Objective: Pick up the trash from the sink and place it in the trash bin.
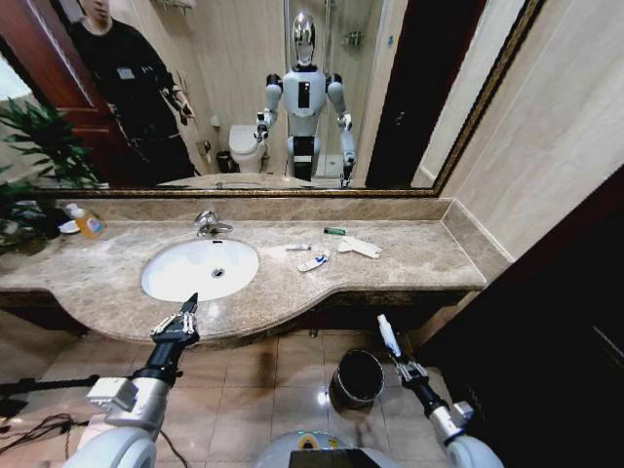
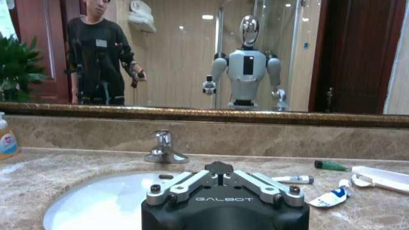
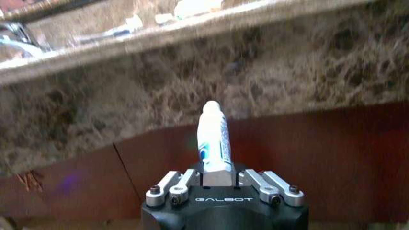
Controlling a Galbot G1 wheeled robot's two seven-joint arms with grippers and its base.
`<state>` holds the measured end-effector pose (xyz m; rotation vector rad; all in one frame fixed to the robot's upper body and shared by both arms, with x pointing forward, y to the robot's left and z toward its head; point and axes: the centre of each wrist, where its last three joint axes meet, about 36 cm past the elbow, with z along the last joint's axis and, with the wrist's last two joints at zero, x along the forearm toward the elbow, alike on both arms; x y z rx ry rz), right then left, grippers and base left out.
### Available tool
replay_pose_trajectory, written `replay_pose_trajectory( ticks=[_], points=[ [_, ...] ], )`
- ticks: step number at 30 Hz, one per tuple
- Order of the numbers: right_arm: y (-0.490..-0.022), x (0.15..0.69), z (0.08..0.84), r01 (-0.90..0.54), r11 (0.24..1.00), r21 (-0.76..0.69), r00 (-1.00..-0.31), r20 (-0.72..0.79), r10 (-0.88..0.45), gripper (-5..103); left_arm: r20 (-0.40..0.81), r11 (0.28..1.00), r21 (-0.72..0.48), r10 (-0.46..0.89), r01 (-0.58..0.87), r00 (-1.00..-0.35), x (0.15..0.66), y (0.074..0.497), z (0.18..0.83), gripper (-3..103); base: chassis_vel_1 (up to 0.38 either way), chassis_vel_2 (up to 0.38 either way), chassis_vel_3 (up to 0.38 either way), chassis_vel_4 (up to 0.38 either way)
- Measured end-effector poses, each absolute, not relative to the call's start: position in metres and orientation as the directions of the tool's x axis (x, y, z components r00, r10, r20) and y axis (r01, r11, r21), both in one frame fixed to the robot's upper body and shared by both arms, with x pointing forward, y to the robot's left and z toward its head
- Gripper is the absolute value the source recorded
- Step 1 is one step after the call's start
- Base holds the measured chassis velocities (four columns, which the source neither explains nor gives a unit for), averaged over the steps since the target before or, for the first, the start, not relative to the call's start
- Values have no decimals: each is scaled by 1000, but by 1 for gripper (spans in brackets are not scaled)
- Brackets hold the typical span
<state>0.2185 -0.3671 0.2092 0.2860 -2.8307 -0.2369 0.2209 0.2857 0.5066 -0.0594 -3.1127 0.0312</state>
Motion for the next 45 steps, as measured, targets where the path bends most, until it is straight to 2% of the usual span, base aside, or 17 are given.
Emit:
replay_pose_trajectory(
  ticks=[23,33,45],
  points=[
    [-332,220,113,-151,985,80,-858,485,-171,26,28,999,-20,38,38,-999,221,286,507,0,0,0,0,0],
    [-321,215,88,-119,990,70,-853,503,-138,26,28,999,-21,38,38,-999,221,286,507,0,0,0,0,0],
    [-301,237,83,-56,996,64,-851,518,-81,26,28,999,-21,38,38,-999,221,286,507,0,0,0,0,0]
  ],
)
